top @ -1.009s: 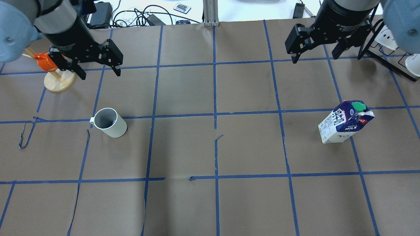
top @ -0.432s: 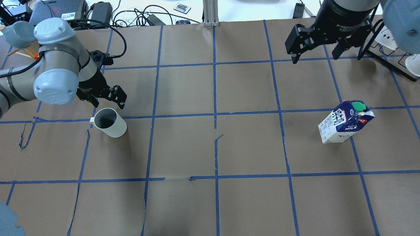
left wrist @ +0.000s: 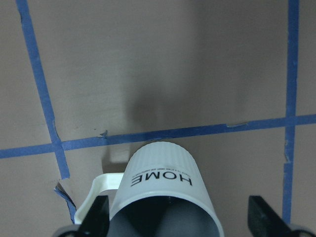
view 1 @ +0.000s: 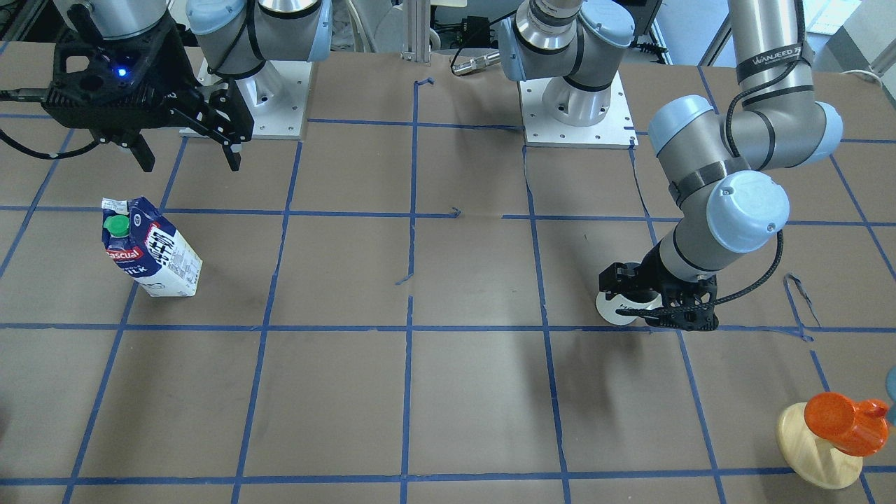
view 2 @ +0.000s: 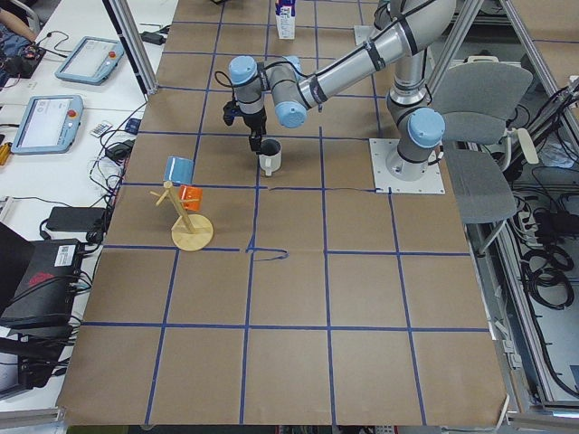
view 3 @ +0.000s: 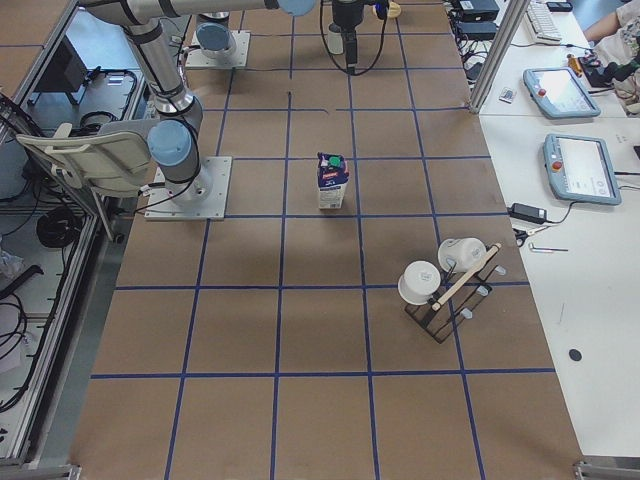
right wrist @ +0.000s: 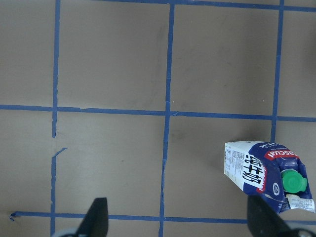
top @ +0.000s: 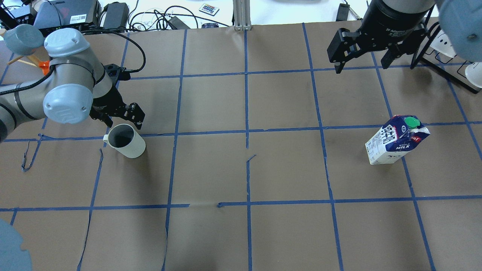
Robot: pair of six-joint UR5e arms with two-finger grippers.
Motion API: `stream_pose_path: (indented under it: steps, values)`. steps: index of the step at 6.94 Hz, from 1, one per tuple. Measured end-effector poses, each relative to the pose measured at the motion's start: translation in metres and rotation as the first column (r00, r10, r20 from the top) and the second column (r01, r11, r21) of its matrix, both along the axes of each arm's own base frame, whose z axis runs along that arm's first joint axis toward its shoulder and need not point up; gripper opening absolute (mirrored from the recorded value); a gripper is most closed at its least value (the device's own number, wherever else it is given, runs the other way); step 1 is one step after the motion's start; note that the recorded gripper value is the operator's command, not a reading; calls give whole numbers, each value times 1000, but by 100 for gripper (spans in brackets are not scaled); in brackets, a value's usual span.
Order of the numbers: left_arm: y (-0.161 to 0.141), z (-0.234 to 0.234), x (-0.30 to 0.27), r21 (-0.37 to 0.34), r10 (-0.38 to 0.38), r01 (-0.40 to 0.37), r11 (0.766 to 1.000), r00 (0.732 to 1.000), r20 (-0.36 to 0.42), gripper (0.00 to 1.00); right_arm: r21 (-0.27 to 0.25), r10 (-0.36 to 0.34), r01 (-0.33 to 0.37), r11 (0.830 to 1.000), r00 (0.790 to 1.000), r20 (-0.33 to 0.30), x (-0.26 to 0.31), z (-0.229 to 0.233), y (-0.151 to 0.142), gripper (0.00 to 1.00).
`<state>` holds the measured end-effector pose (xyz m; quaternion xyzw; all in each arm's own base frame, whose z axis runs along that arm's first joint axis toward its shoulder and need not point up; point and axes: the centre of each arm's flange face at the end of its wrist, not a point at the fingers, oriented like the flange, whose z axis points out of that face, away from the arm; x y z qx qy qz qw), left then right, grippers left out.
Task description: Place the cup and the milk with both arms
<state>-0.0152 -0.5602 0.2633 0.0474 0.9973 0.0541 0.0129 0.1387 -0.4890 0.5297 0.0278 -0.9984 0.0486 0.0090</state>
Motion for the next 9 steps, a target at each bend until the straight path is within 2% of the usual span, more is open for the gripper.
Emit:
stream_pose_path:
  steps: [1, 3, 4, 5, 6, 7, 9]
  values:
    - [-2, 8, -2, -16, 7, -7, 1000, 1000, 5, 100, 0, 0, 0, 1000, 1000, 0, 0, 0, 0, 100]
    - [4, 3, -15, 0, 85, -85, 996, 996, 5, 98, 0, 0, 0, 1000, 1000, 0, 0, 0, 0, 100]
    - [11, -5, -21, 20, 106, -106, 994, 994, 1, 82, 0, 0, 0, 1000, 1000, 0, 0, 0, 0, 100]
    - [18, -14, -25, 43, 116, -115, 992, 993, -2, 52, 1, 0, 0, 1000, 1000, 0, 0, 0, 0, 100]
    - [24, -22, -27, 60, 120, -120, 991, 993, -2, 8, 1, 0, 0, 1000, 1000, 0, 0, 0, 0, 100]
    - [28, -26, -27, 68, 123, -122, 990, 992, -2, 0, 1, 0, 0, 1000, 1000, 0, 0, 0, 0, 100]
    - [29, -27, -28, 61, 126, -126, 990, 992, -3, 0, 0, 1, -1, 1000, 1000, 0, 0, 0, 1, 100]
